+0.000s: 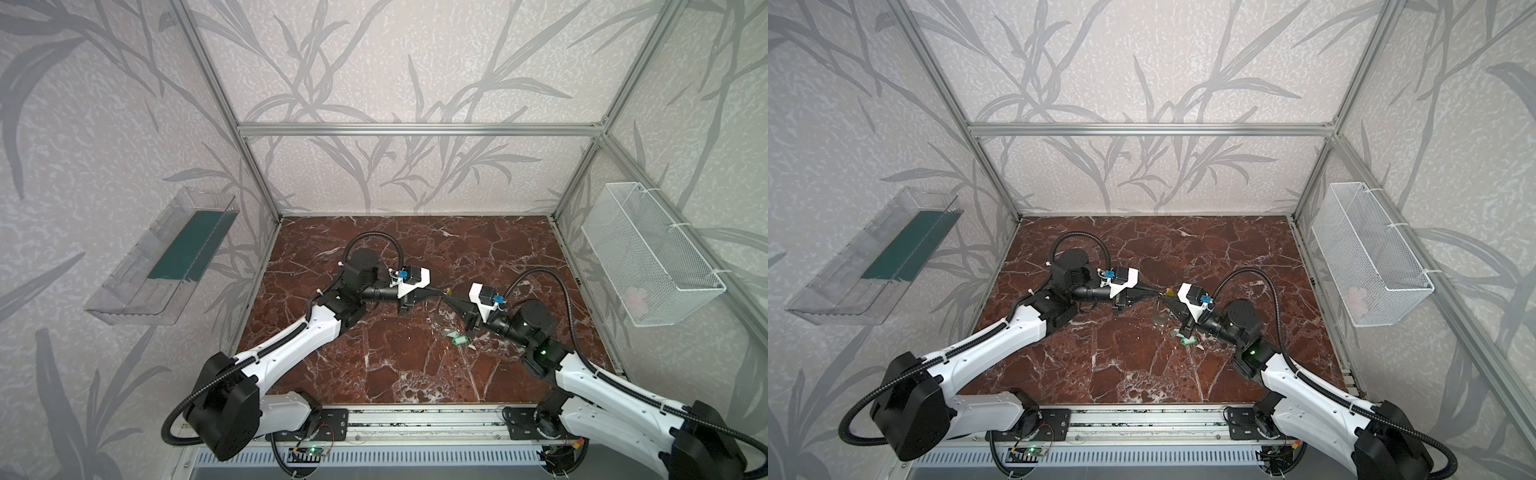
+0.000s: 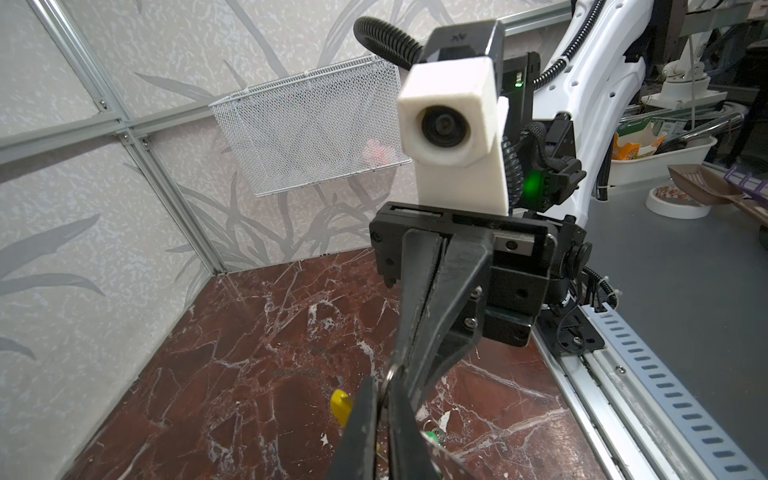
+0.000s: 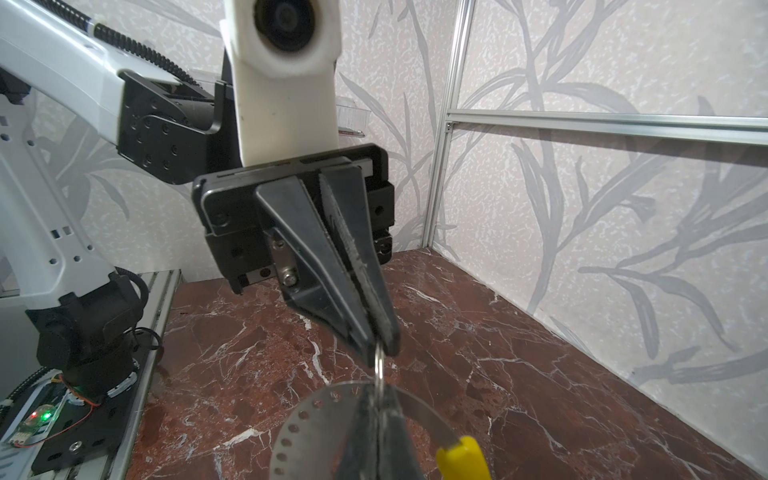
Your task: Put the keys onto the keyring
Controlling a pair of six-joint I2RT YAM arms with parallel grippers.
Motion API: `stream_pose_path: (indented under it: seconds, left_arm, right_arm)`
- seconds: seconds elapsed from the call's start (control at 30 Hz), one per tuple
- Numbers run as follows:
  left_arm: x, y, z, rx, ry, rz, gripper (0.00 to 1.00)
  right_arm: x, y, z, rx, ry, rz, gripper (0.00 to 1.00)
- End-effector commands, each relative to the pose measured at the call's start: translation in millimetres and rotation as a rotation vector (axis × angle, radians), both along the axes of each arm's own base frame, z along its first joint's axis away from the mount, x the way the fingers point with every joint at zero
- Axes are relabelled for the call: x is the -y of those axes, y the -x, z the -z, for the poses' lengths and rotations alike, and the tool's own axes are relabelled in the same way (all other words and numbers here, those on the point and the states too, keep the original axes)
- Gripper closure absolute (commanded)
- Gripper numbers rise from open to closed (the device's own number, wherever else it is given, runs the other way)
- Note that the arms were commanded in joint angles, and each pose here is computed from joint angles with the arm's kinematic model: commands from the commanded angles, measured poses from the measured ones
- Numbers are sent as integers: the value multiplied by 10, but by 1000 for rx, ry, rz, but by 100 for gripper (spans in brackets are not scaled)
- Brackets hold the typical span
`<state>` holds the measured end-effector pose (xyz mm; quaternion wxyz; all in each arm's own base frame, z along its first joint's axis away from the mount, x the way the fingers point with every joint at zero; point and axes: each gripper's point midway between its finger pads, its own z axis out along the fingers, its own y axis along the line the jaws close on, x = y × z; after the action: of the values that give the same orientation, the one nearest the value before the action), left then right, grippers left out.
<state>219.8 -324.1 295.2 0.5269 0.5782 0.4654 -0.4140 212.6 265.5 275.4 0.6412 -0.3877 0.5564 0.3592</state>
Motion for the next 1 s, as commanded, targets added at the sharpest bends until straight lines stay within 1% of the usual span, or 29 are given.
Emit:
stream_pose_path:
  seconds: [0.0,0.07,0.43,0.6,0.67,0.7,0.77,0.87,0.97]
  left_arm:
    - [33,81,-49,13,-1,42,87]
    - [33,76,-44,11,-2,42,87]
    - [54,108,-45,4,-11,72,100]
    - [75,156,-27,7,-40,95,100]
    - [68,155,-16,11,-58,88,100]
    - [55,146,-10,16,-75,78,100]
    - [25,131,10,34,-122,57,100]
    - [-35,114,75,61,-215,33,100]
    - [-77,92,129,92,-293,9,100]
  right_arm:
    - [-26,35,-214,60,-37,-23,100]
    - [-28,44,-218,62,-37,-26,100]
    - [-27,50,-223,64,-38,-29,100]
    - [-27,39,-214,59,-33,-24,100]
    - [-6,16,-182,51,-15,-3,91]
    - [11,2,-157,48,4,11,85]
    - [61,-19,-97,50,52,48,78]
    - [162,-40,-36,69,132,105,77]
    - [217,-7,-16,86,203,115,77]
